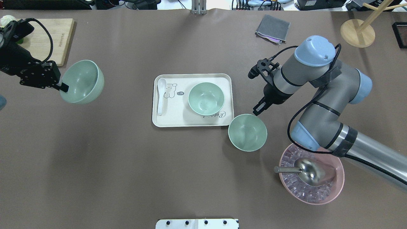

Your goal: Stack green bowls together

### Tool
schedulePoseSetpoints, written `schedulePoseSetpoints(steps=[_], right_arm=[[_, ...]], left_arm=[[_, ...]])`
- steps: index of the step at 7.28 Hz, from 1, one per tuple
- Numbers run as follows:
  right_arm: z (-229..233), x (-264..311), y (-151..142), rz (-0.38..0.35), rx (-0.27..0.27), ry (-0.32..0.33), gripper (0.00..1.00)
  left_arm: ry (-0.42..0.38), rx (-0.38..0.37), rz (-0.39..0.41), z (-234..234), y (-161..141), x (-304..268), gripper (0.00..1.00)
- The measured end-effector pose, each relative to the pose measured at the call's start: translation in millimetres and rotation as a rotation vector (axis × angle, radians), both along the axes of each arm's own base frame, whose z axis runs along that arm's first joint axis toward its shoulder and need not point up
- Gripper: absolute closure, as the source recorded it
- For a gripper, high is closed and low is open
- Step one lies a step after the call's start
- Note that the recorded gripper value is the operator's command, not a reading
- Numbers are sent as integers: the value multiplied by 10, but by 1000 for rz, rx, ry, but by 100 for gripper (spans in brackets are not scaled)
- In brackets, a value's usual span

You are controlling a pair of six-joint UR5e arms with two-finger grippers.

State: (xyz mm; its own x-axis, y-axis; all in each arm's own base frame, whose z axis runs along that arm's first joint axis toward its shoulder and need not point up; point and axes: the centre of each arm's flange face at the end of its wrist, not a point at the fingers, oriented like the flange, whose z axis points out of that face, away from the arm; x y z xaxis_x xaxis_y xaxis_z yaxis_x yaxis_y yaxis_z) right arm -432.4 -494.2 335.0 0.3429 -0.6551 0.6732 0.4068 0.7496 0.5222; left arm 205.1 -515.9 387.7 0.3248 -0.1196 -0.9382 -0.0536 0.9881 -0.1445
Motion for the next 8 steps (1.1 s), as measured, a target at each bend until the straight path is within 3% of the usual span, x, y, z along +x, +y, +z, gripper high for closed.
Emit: schedulePoseSetpoints(steps=[1, 4, 5, 7, 8], right_arm=[[-10, 51, -53, 11, -3, 1, 9], [-12, -1, -39, 10, -13, 4, 9], [11, -136, 63, -5, -29, 9, 15], [56, -358, 240, -24, -61, 22, 79], [51, -396, 268, -23, -70, 23, 100]], left_arm=[[0, 0, 0, -1, -1, 0, 100], [0, 0, 1, -4, -4, 10, 100], [0, -1, 2, 2, -6, 11, 100], [-3, -6, 1, 30, -9, 12, 100], [-3, -7, 1, 41, -9, 8, 100]])
